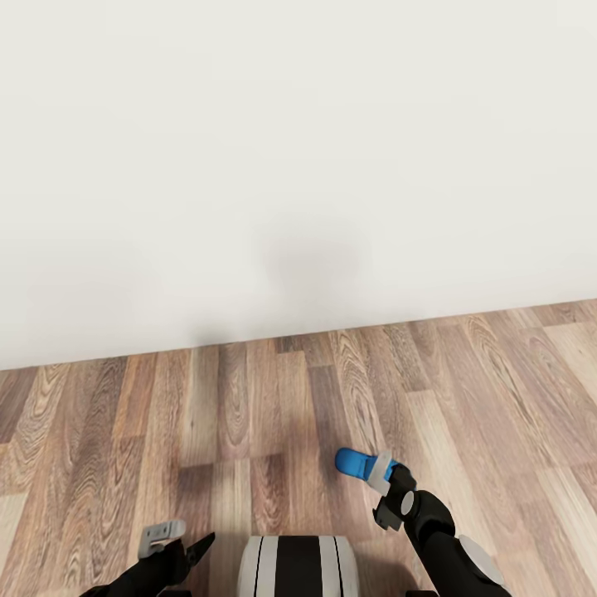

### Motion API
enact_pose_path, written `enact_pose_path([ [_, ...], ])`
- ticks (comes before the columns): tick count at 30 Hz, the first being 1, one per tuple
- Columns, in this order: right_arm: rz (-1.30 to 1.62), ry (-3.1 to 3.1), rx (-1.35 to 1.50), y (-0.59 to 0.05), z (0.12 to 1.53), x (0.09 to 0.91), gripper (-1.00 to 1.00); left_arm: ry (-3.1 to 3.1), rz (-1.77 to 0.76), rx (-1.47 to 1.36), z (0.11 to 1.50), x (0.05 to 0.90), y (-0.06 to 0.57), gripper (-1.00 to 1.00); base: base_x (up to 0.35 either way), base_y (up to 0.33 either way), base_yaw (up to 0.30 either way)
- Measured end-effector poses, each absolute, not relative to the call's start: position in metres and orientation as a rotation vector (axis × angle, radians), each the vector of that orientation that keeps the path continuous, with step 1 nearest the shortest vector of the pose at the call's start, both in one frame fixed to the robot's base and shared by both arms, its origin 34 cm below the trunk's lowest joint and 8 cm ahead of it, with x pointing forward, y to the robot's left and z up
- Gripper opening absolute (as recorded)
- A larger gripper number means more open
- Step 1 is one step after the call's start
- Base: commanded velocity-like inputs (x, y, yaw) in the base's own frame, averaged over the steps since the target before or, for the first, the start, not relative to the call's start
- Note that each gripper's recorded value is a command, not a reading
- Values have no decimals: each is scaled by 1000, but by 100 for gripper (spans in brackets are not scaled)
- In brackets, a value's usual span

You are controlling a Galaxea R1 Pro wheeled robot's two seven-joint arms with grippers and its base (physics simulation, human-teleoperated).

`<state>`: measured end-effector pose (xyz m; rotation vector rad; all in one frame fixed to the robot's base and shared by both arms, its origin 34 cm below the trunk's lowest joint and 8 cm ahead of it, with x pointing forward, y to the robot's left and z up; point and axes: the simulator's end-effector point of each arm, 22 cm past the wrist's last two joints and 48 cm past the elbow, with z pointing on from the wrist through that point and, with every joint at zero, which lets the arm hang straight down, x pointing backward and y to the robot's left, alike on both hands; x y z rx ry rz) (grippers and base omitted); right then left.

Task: In the bedroom, move the book from the bed onto either nightstand, and place the two sandals side by side next to the bed.

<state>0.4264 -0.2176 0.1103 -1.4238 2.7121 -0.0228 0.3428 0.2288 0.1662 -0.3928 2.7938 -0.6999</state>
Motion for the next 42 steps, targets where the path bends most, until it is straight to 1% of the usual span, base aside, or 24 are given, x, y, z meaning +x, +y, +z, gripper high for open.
enact_pose_path([
  [12,-23,2712,-1424,-218,110,426,100,2782,-692,-381,166,345,229,100,108,-21,0],
  [42,5,2745,-1441,-218,95,411,100,2818,-692,-400,155,333,229,100,3,-1,0],
])
